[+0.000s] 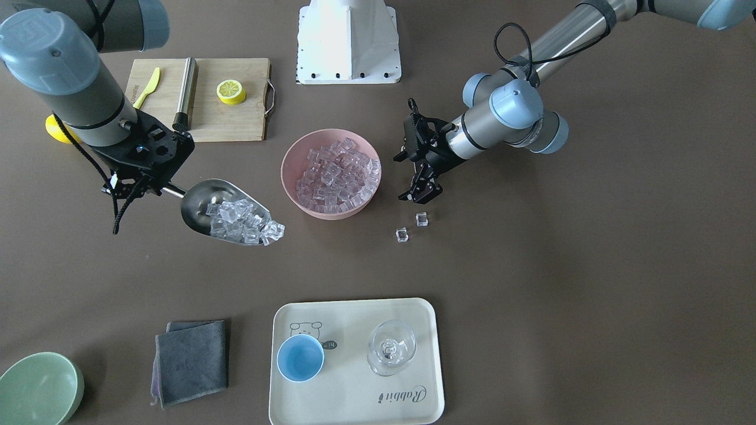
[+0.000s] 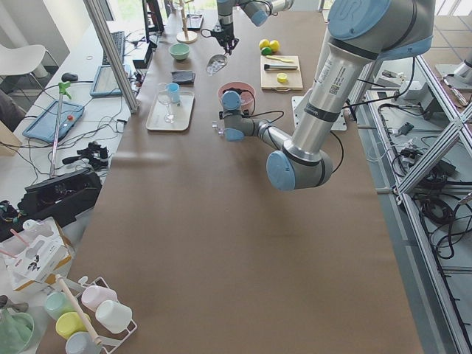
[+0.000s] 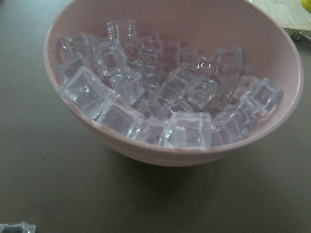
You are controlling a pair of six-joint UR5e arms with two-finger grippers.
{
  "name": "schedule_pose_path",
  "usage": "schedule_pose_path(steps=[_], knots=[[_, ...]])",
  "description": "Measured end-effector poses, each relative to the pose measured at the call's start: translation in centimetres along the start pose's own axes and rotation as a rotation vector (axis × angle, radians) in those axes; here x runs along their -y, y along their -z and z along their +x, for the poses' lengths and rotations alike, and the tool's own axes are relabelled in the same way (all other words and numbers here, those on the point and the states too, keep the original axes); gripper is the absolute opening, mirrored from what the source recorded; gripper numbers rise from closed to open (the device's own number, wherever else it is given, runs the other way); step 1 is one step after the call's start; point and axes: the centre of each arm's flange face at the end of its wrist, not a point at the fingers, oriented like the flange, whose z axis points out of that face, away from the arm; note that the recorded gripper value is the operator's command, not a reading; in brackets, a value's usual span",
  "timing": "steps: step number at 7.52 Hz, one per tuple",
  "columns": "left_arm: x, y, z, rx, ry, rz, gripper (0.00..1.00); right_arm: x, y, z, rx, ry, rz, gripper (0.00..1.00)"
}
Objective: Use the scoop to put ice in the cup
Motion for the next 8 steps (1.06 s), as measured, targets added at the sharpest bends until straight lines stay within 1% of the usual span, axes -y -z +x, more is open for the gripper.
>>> schedule_pose_path(steps=[1, 2, 3, 4, 5, 6, 8], knots=[[-0.3, 1.0, 0.1, -0.020, 0.006, -0.003, 0.97, -2.3, 0.3, 3.4, 0.011, -0.072, -0.006, 0.00], [-0.3, 2.3, -0.2, -0.041, 0.026, -0.020, 0.97, -4.7, 0.3, 6.6, 0.025, -0.142, -0.009, 0.00], [0.2, 4.1, -0.9, -0.055, 0.061, -0.051, 0.98, -7.6, -0.2, 10.5, 0.051, -0.214, 0.003, 0.00], [0.3, 6.2, -1.4, -0.054, 0.109, -0.092, 0.98, -10.5, -1.3, 14.5, 0.062, -0.272, 0.020, 0.00], [-0.1, 8.8, -1.9, -0.036, 0.172, -0.142, 0.98, -13.0, -2.6, 17.4, 0.063, -0.309, 0.027, 0.00], [-0.7, 11.8, -2.5, -0.004, 0.249, -0.202, 0.98, -14.4, -3.2, 18.8, 0.057, -0.326, 0.028, 0.00], [-2.9, 17.7, -4.9, 0.079, 0.431, -0.324, 0.99, -14.6, -3.3, 19.9, 0.028, -0.335, 0.020, 0.00]])
